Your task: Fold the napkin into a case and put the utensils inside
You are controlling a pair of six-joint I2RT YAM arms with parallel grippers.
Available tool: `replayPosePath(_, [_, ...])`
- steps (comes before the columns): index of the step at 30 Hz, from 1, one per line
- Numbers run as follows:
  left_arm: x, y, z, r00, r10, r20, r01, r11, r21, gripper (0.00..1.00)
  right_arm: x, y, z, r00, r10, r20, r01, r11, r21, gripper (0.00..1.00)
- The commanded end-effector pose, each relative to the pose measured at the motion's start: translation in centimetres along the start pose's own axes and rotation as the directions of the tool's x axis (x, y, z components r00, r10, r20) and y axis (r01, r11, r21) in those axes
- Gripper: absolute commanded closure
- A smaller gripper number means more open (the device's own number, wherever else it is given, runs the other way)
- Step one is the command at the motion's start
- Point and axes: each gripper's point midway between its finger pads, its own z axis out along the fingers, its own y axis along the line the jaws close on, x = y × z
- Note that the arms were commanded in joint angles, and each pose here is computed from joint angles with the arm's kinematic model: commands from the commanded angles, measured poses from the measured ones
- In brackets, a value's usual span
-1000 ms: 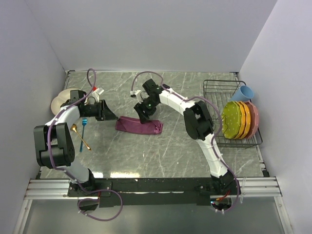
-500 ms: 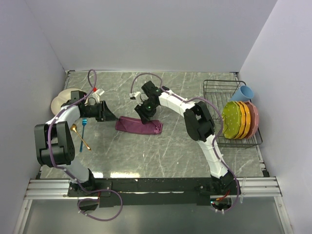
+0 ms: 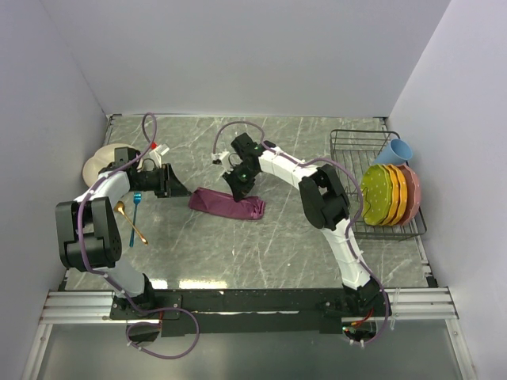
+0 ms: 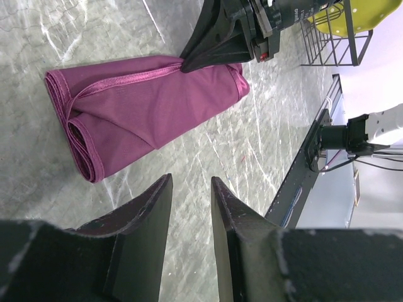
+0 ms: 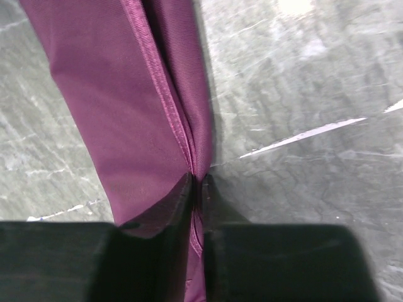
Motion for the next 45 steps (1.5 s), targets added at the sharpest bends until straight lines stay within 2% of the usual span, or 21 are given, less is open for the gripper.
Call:
replayPosePath(1, [-0.6, -0.1, -0.2, 0.999, 0.036, 0.019, -0.036, 0.999, 0.006, 0.63, 1.3, 1.0, -0.9, 0.998, 0.029, -0.052, -0.031, 0.999, -0.028, 1.0])
replayPosePath(7, [-0.7, -0.1, -0.4, 0.999, 0.039, 0.026, -0.039, 0.999, -0.005, 0.62, -0.6, 0.3, -3.0, 1.0, 0.023, 0.018, -0.023, 0.999, 0.029, 1.0])
replayPosePath(11, [-0.9, -0.1, -0.7, 0.998, 0.045, 0.039, -0.044, 0.999, -0.015, 0.61, -2.8, -0.9, -5.7, 0.993, -0.061, 0.102, 0.046, 0.989, 0.141, 1.0])
replayPosePath(18, [-1.1, 0.2, -1.4, 0.997, 0.049, 0.055, -0.047, 0.998, -0.031, 0.61, -4.5, -4.0, -8.8, 0.97, -0.198, 0.14, 0.132, 0.915, 0.381, 1.0])
replayPosePath(23, [-1.1, 0.2, -2.0, 0.996, 0.059, 0.063, -0.056, 0.997, -0.044, 0.6, -5.7, -6.3, -11.0, 0.935, -0.316, 0.16, 0.17, 0.796, 0.581, 1.0])
replayPosePath(25, [-1.0, 0.4, -2.3, 0.996, 0.057, 0.065, -0.054, 0.997, -0.051, 0.6, -6.2, -6.4, -11.3, 0.919, -0.354, 0.173, 0.179, 0.765, 0.618, 1.0])
replayPosePath(29, [-0.8, 0.3, -2.9, 0.995, 0.066, 0.069, -0.062, 0.996, -0.061, 0.6, -6.5, -7.0, -12.3, 0.864, -0.484, 0.137, 0.211, 0.596, 0.775, 1.0])
replayPosePath(31, [-0.6, 0.5, -3.2, 0.995, 0.064, 0.07, -0.06, 0.996, -0.068, 0.6, -5.6, -6.2, -11.4, 0.848, -0.52, 0.103, 0.245, 0.556, 0.794, 1.0])
replayPosePath(32, [-0.5, 0.3, -3.4, 0.995, 0.063, 0.071, -0.058, 0.996, -0.068, 0.6, -6.3, -6.0, -12.1, 0.828, -0.552, 0.102, 0.24, 0.513, 0.824, 1.0])
replayPosePath(37, [0.3, 0.3, -4.1, 0.995, 0.063, 0.074, -0.057, 0.995, -0.081, 0.6, -5.6, -4.0, -11.1, 0.797, -0.598, 0.08, 0.258, 0.458, 0.851, 1.0])
replayPosePath(43, [0.7, 0.1, -4.7, 0.994, 0.069, 0.087, -0.062, 0.994, -0.087, 0.6, -5.5, -1.9, -12.0, 0.75, -0.657, 0.077, 0.236, 0.374, 0.897, 1.0])
replayPosePath(45, [0.7, 0.0, -4.9, 0.993, 0.072, 0.09, -0.064, 0.994, -0.088, 0.6, -6.1, -0.8, -12.6, 0.717, -0.692, 0.084, 0.219, 0.337, 0.916, 1.0])
